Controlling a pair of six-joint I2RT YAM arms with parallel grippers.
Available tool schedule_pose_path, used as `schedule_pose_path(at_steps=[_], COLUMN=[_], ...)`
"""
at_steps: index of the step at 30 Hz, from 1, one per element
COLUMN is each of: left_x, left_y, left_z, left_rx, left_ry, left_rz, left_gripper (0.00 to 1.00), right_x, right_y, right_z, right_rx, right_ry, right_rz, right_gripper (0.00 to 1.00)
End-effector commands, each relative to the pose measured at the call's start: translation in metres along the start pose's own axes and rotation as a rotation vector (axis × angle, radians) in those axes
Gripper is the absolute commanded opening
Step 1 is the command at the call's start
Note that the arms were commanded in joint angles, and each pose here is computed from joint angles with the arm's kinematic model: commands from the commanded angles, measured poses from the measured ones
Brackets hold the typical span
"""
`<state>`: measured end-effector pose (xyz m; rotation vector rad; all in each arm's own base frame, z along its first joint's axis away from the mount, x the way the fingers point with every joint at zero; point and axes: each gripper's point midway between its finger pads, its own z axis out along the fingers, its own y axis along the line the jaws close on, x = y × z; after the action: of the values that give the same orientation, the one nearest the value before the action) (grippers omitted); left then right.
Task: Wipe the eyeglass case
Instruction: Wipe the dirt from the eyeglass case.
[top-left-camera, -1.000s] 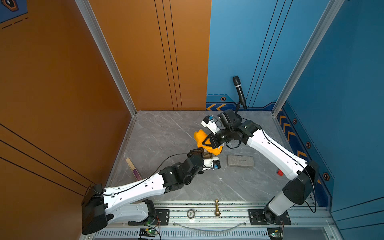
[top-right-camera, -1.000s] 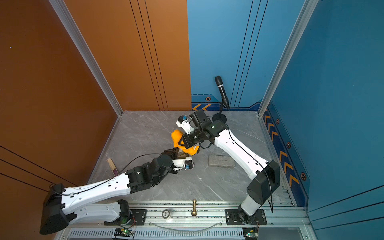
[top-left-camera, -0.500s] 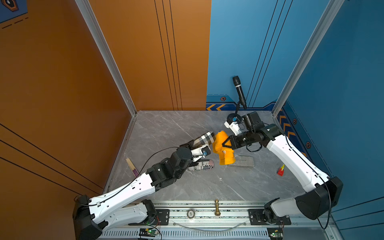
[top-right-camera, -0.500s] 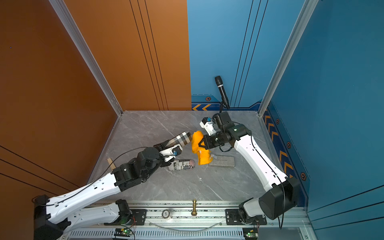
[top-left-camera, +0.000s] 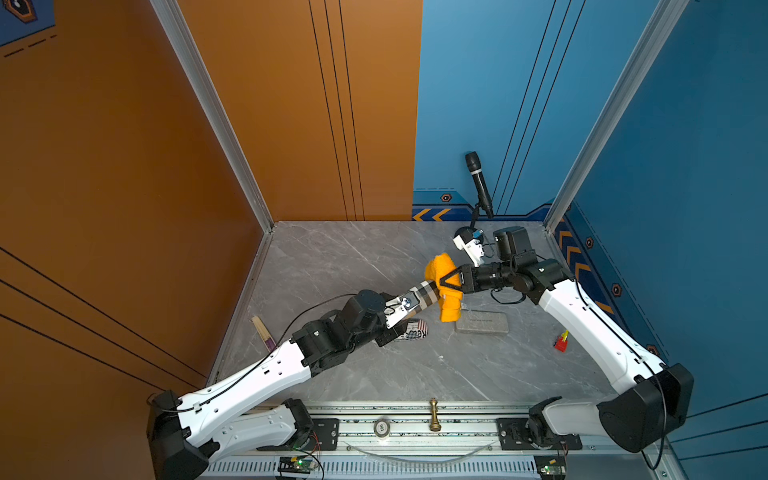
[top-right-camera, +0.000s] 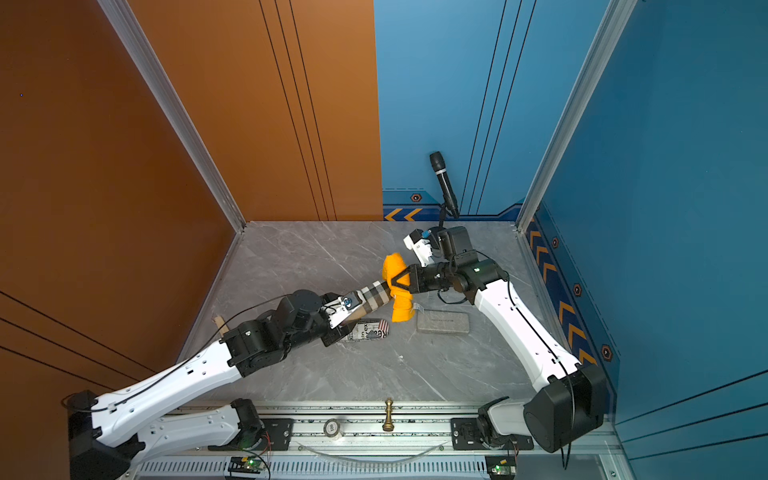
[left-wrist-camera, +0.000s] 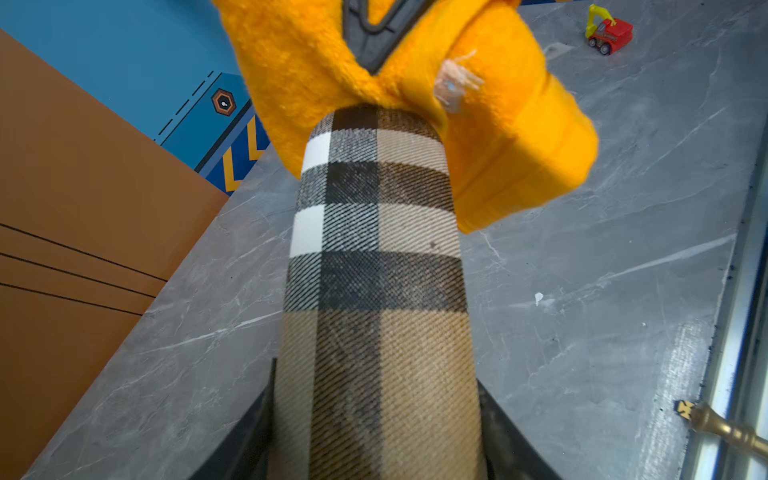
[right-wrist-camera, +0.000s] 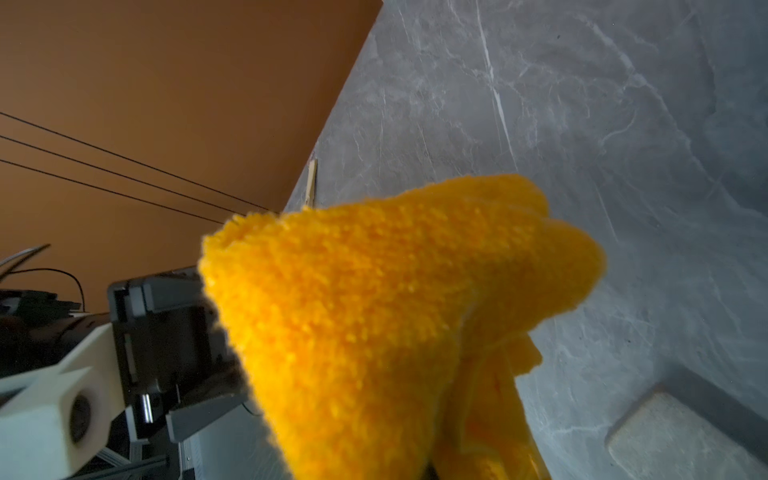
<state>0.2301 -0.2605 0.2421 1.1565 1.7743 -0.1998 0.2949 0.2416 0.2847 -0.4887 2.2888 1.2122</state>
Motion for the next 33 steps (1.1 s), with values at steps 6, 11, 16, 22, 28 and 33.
schedule_pose_path(at_steps=[6, 11, 16, 22, 28, 33], left_x=[-0.03, -0.028, -0.036, -0.034, -0.043, -0.041], left_y=[0.019, 0.025, 0.003, -0.008, 0.039, 0.075], left_z=[-0.013, -0.02, -0.024, -0.017, -0.026, -0.042], left_rx=[0.019, 0.019, 0.103, 0.113, -0.012, -0.039], left_ry=[-0.171, -0.181, -0.202, -0.184, -0.28, -0.318], left_rz=[-0.152, -0.168, -0.18, -0.152, -0.234, -0.354], left_gripper=[0.28, 0.28, 0.29, 0.28, 0.27, 0.28], right_x=[-0.002, 0.008, 0.005, -0.014, 0.007, 0.016], right_y=[0.038, 0.026, 0.011, 0.024, 0.033, 0.042], right_z=[0.005, 0.001, 0.008, 0.019, 0.018, -0.001], right_rx=[-0.22, -0.22, -0.22, -0.287, -0.351, -0.383], right_ry=[-0.019, -0.002, 0.006, -0.001, 0.056, 0.031], right_rz=[0.008, 0.066, 0.109, 0.092, 0.134, 0.144], right_gripper=[0.0, 0.0, 0.0, 0.0, 0.0, 0.0])
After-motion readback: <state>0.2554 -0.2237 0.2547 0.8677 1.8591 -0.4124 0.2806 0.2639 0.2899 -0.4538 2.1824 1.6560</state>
